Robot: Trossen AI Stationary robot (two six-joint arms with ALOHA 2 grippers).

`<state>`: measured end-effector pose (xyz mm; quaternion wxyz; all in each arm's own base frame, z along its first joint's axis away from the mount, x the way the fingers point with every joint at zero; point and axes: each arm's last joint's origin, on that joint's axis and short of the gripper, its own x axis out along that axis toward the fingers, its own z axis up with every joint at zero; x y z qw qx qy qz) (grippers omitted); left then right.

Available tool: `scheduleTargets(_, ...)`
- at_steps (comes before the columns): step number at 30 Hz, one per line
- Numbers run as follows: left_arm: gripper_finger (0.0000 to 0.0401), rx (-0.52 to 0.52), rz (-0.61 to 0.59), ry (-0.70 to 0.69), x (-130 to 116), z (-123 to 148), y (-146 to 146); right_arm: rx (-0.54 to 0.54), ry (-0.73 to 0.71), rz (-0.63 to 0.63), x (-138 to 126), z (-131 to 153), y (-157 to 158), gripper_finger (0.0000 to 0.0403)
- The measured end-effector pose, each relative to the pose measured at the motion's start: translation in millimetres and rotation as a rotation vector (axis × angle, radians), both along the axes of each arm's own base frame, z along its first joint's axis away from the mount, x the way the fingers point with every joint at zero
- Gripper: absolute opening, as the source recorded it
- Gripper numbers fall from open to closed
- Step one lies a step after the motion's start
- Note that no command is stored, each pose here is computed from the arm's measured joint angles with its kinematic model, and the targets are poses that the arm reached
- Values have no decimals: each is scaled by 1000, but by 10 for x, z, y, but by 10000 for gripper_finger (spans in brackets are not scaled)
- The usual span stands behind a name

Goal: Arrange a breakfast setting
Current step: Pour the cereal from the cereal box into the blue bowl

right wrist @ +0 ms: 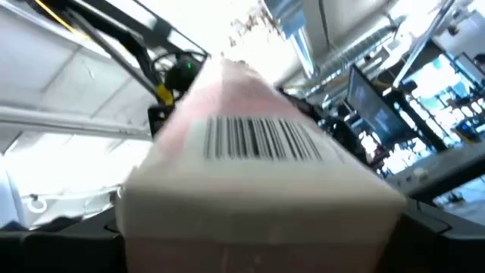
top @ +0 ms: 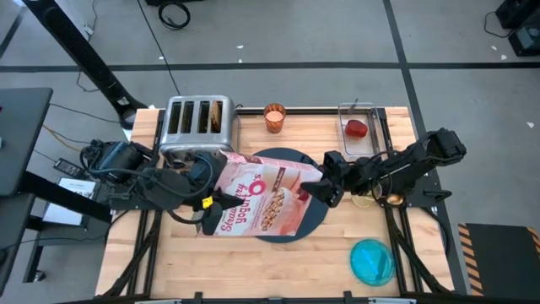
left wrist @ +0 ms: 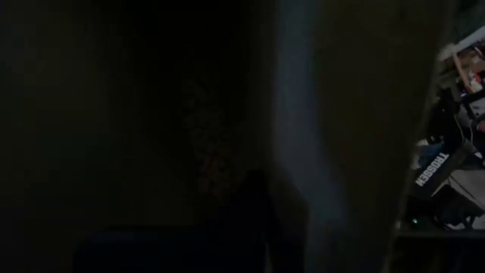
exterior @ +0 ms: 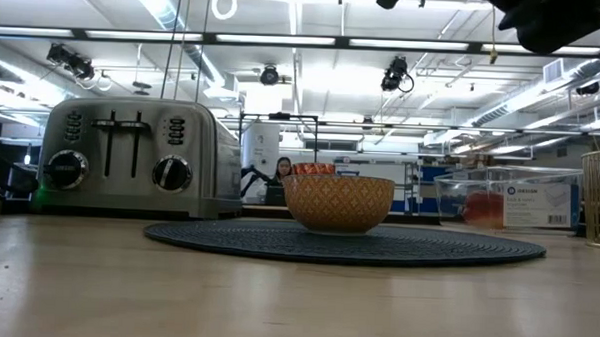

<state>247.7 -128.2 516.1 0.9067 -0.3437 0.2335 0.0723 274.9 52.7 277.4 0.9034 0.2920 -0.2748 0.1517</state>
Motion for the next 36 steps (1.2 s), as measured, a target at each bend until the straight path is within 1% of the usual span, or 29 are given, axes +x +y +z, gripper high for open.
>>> scheduleTargets(9, 0, 25, 14, -3, 53, -11, 39, -7, -1, 2, 3, 0, -15, 344)
scheduleTargets(11, 0, 31, 21, -5, 61, -10, 57, -6, 0, 12, 3, -1, -13, 332)
scheduleTargets(17, 1, 30, 19, 1, 105, -30, 56, -16, -21, 27, -8, 12, -16, 259)
scheduleTargets(21, 2, 31, 17, -3, 103, -24, 56, -26, -33, 36, -12, 20, -30, 225)
scheduleTargets(28, 3, 41, 9, -10, 106, -18, 54, -29, -38, 49, -13, 24, -38, 197)
scheduleTargets(33, 4, 51, 3, -14, 108, -14, 54, -33, -38, 53, -13, 24, -36, 190)
scheduleTargets(36, 15, 56, 2, -15, 108, -14, 54, -37, -39, 58, -14, 24, -35, 190)
